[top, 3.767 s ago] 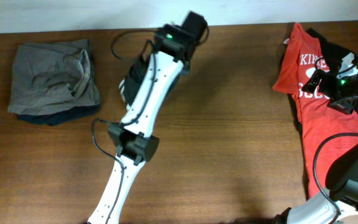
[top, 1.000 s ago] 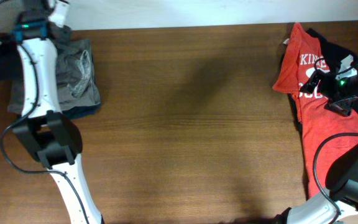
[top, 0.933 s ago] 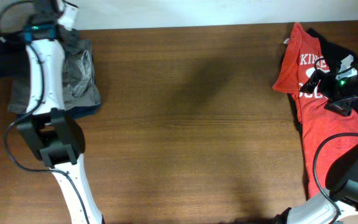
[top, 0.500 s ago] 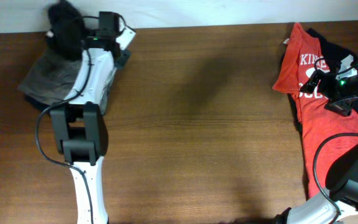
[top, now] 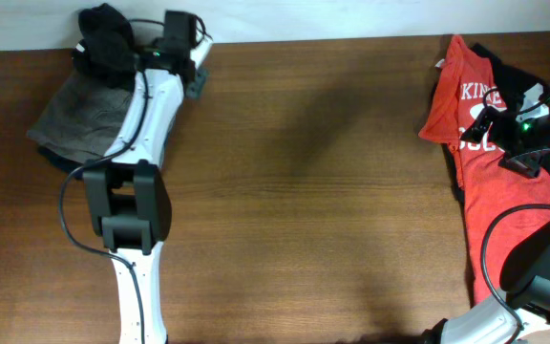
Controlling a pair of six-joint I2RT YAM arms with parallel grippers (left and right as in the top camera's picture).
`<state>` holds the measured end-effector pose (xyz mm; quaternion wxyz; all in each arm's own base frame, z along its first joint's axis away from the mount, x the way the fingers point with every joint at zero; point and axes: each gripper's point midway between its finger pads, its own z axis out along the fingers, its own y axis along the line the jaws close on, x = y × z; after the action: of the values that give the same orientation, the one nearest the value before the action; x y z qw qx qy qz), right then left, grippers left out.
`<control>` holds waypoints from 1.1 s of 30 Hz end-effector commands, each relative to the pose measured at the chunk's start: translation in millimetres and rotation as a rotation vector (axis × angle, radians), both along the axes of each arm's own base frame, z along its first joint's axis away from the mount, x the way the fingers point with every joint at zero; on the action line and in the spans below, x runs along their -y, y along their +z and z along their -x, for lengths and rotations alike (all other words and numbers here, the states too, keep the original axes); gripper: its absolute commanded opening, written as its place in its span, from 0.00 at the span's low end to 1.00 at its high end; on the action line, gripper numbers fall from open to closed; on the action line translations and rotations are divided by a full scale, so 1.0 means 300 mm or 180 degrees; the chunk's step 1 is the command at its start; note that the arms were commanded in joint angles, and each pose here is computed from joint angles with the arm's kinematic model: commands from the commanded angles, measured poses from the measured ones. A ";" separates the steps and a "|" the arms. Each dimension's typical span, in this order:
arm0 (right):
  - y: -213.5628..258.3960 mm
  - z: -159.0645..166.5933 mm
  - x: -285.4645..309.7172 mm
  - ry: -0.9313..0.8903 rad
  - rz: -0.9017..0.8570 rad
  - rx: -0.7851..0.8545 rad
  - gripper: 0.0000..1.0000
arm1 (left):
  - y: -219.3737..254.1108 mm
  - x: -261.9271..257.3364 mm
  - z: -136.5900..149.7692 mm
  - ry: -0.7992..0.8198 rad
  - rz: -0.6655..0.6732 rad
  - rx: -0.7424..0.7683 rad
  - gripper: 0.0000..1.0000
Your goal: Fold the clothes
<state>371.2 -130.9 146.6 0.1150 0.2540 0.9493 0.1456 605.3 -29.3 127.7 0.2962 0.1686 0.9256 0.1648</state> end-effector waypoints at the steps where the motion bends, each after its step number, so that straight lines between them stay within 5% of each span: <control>1: 0.041 -0.013 0.002 0.0029 0.0043 0.0128 0.99 | 0.378 -0.118 -0.048 0.0578 0.0710 0.0903 0.65; 10: 0.041 -0.013 0.002 0.0029 0.0039 0.0125 0.99 | 0.359 -0.444 -0.111 0.1231 0.1029 0.1290 0.64; 16: 0.041 -0.010 0.000 0.0028 0.0033 0.0116 0.99 | 0.143 -0.494 -0.177 0.1389 0.1442 0.1151 0.64; 24: 0.041 -0.010 0.000 0.0027 0.0033 0.0115 0.98 | 0.024 -0.505 -0.198 0.1464 0.1468 0.1053 0.59; 33: 0.041 -0.011 -0.002 0.0031 0.0030 0.0115 0.99 | 0.027 -0.509 -0.202 0.1462 0.1470 0.1079 0.02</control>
<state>371.1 -130.8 146.6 0.1148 0.2540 0.9493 0.1457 665.5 120.7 138.5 0.4314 -0.1417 0.8899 0.0440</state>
